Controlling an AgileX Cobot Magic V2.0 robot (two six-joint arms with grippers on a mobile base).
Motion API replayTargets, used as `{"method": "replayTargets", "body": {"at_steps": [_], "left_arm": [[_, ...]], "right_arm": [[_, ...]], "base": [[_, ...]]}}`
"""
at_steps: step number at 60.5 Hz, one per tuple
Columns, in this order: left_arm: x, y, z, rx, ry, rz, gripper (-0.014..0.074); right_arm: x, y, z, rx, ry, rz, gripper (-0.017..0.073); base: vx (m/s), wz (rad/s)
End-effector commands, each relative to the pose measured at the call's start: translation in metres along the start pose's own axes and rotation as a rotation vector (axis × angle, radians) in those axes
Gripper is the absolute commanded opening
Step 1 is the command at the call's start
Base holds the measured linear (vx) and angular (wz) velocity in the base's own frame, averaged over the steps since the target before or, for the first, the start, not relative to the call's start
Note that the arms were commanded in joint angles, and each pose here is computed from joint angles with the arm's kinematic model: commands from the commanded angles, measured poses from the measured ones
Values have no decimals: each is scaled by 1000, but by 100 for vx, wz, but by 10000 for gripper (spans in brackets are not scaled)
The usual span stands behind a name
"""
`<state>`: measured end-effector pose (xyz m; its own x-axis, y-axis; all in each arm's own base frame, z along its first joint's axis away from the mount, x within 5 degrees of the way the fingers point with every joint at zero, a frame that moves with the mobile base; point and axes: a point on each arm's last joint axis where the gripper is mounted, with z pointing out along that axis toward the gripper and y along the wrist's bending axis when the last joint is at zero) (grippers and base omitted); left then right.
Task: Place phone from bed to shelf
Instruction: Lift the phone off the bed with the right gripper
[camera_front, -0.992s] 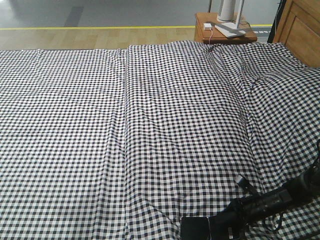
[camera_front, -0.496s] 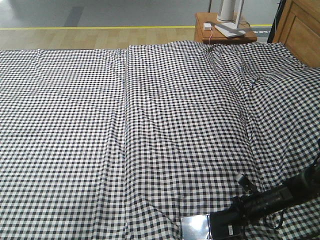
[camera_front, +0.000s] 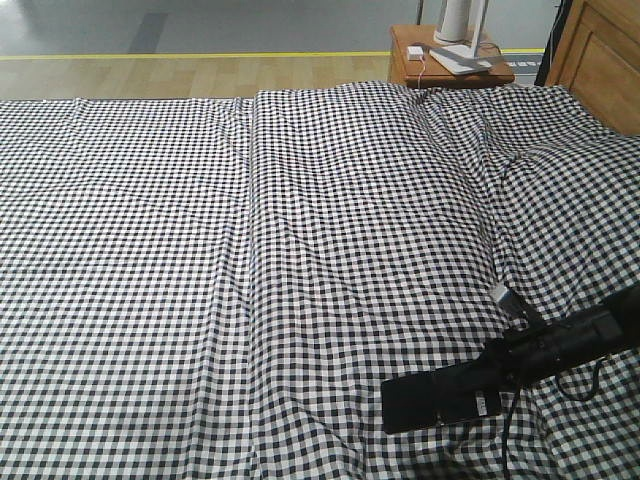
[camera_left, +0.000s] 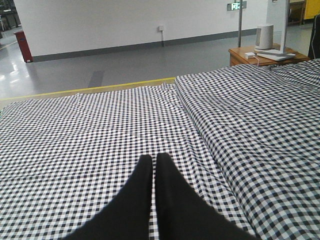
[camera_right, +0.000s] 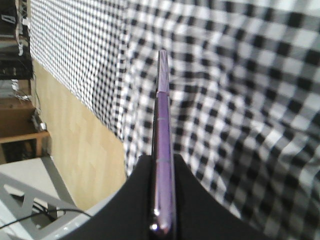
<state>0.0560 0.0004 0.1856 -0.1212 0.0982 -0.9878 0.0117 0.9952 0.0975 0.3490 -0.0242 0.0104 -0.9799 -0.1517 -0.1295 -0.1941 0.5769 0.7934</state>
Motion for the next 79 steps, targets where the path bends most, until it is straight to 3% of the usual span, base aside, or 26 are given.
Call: {"method": "replayTargets", "body": {"at_steps": [1,17,27,44,62,79], "left_arm": [[-16,1,-3,-4,-109,-9,1],[-16,1,-3,-4,-109,-9,1],[-16,1,-3,-4,-109,-9,1],[-16,1,-3,-4,-109,-9,1],[-16,1,-3,-4,-109,-9,1],[-16,1,-3,-4,-109,-9,1]], "right_arm": [[-5,54,-31,-110,-27,-104,-1],[-10,129,-80,-23,-148,-235,-1],[-11,184,-92,16,-177,-381,-1],[-4,263,-84,-19,-200,-572,-1],[25,340,-74,-70,-182,-769,-1],[52,383,-70,-124,-168,-872,-1]], "base": [[0,0],[0,0],[0,0],[0,0],[0,0],[0,0]]}}
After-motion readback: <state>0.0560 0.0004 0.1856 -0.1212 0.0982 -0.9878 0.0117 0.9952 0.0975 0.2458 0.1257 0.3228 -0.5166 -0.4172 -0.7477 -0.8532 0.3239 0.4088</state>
